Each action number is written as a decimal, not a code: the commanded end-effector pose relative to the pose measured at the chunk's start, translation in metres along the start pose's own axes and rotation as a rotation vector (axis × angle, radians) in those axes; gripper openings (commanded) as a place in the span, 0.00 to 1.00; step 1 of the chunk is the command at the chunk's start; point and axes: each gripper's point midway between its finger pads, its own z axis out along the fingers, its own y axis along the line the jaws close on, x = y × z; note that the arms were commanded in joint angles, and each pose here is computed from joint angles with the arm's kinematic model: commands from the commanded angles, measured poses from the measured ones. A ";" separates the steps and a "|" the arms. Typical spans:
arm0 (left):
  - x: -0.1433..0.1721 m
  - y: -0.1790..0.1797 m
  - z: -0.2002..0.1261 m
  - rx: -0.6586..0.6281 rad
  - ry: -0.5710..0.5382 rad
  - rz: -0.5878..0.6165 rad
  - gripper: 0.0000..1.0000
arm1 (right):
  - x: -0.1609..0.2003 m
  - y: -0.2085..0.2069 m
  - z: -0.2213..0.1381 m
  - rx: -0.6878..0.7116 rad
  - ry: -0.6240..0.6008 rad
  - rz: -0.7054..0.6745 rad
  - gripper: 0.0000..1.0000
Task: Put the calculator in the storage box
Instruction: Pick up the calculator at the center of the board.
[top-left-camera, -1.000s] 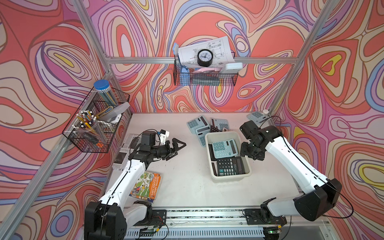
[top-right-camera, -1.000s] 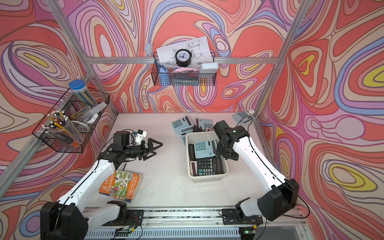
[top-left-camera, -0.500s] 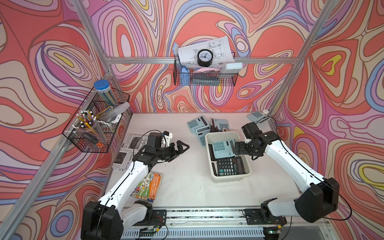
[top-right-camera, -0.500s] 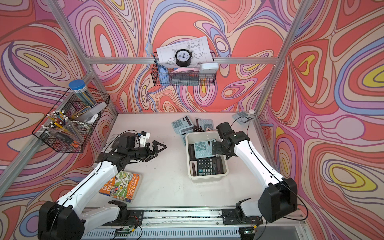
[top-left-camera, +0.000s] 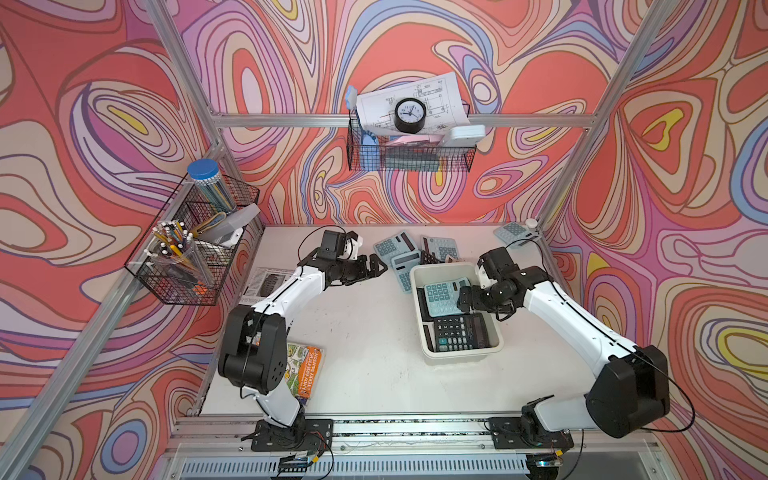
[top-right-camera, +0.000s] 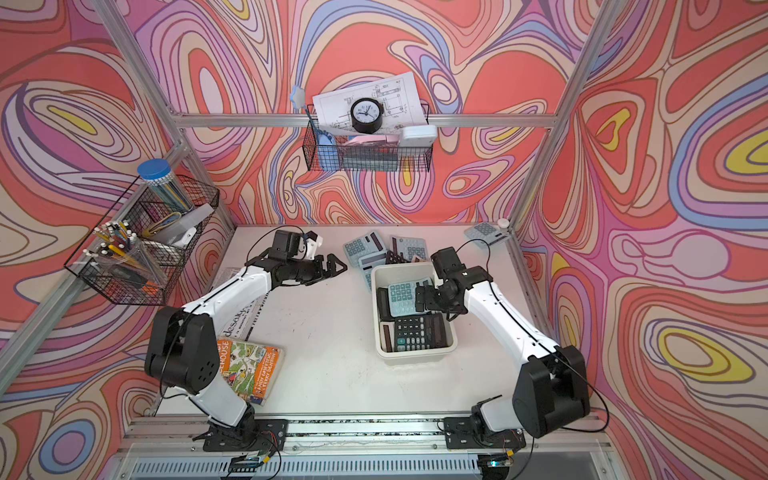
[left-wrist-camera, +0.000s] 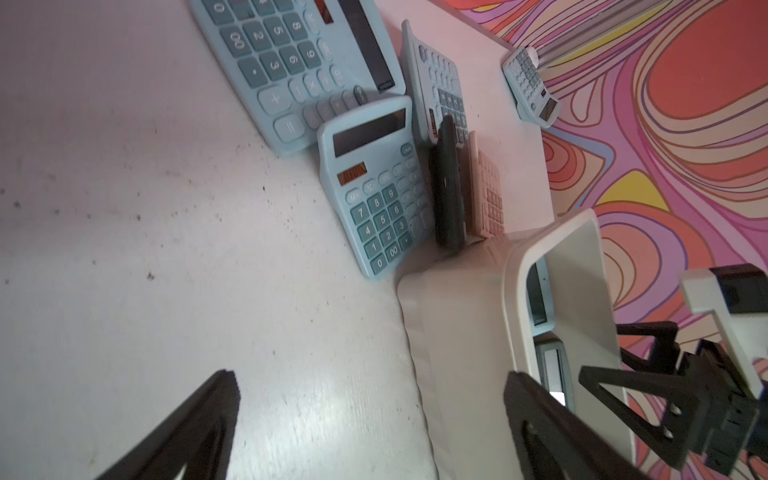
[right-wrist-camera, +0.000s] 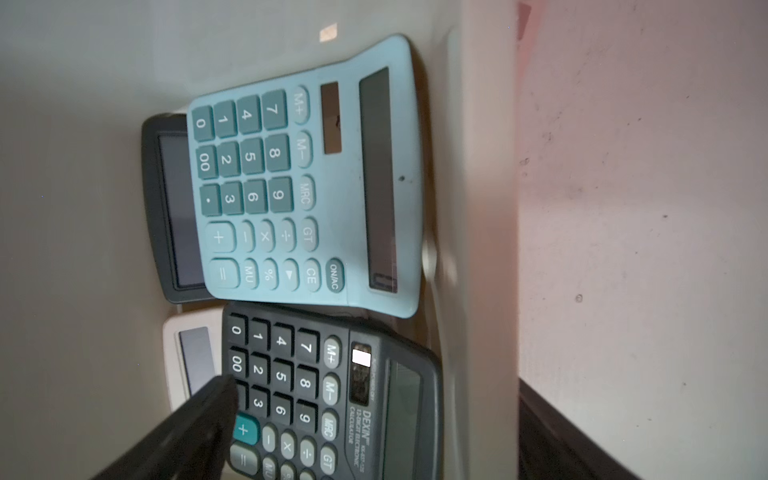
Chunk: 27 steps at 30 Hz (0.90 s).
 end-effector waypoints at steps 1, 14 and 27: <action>-0.014 0.007 0.025 -0.001 0.006 0.112 0.89 | 0.003 0.010 -0.004 -0.069 -0.005 0.003 0.98; -0.018 0.015 0.108 0.010 0.167 0.274 0.76 | 0.008 0.007 -0.022 -0.058 -0.028 0.004 0.98; -0.014 0.006 0.154 0.062 0.249 0.330 0.69 | 0.010 0.008 -0.028 -0.067 -0.031 0.007 0.98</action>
